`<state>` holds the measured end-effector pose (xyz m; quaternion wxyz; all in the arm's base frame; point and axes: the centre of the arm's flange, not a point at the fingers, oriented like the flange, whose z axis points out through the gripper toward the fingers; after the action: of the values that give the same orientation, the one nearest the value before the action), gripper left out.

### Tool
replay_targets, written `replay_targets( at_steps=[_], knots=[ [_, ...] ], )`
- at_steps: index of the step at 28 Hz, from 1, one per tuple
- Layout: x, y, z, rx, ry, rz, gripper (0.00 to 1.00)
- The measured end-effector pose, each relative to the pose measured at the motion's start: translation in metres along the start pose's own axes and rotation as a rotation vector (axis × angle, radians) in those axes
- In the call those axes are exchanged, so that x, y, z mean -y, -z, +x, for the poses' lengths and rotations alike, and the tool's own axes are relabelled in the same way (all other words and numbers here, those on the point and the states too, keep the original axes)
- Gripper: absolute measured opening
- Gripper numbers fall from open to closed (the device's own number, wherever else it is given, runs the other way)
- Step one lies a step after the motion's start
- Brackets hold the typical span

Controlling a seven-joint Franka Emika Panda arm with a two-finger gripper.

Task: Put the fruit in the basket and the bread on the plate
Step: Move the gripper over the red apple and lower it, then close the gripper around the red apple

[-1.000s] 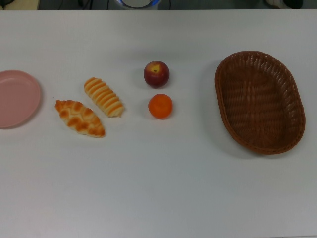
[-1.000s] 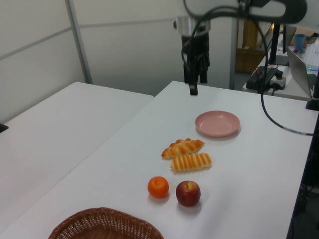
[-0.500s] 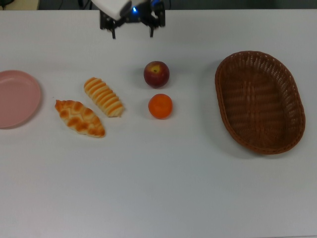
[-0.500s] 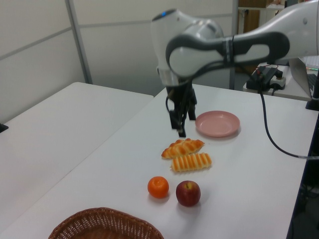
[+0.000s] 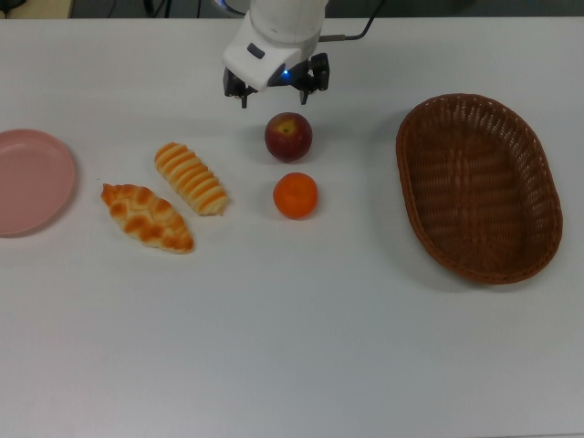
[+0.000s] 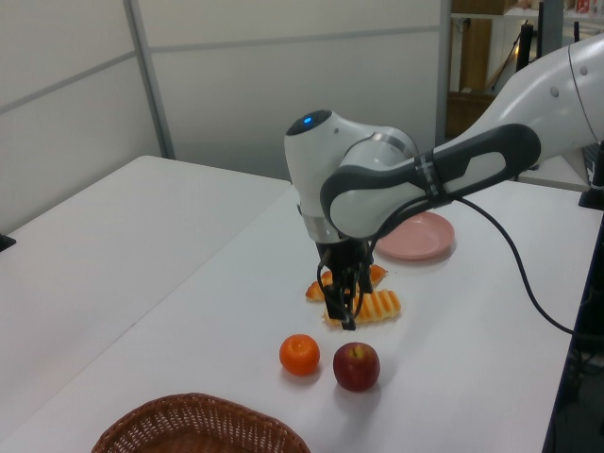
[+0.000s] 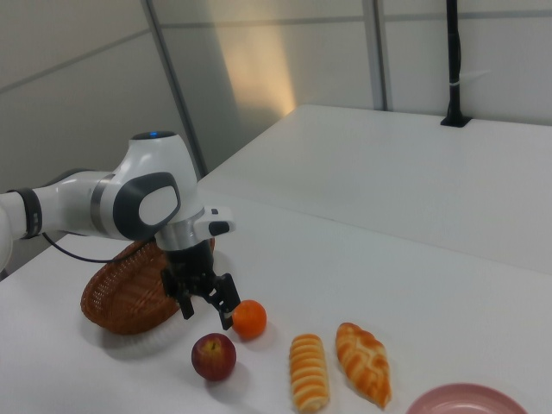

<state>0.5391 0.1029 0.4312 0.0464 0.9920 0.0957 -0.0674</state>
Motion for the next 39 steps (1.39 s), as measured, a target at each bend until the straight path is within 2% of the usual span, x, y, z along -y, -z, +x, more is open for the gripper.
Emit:
replay_targets(
  at_steps=[3, 8, 14, 21, 39],
  knots=[
    [0.006, -0.008, 0.000, -0.010, -0.001, -0.003, 1.00],
    [0.015, -0.035, -0.003, -0.027, -0.011, -0.046, 1.00],
    [0.023, -0.062, -0.002, -0.018, -0.022, -0.078, 1.00],
    [0.030, -0.077, 0.000, 0.008, -0.009, -0.079, 1.00],
    [0.041, -0.076, 0.002, 0.001, 0.006, -0.097, 1.00]
  ],
)
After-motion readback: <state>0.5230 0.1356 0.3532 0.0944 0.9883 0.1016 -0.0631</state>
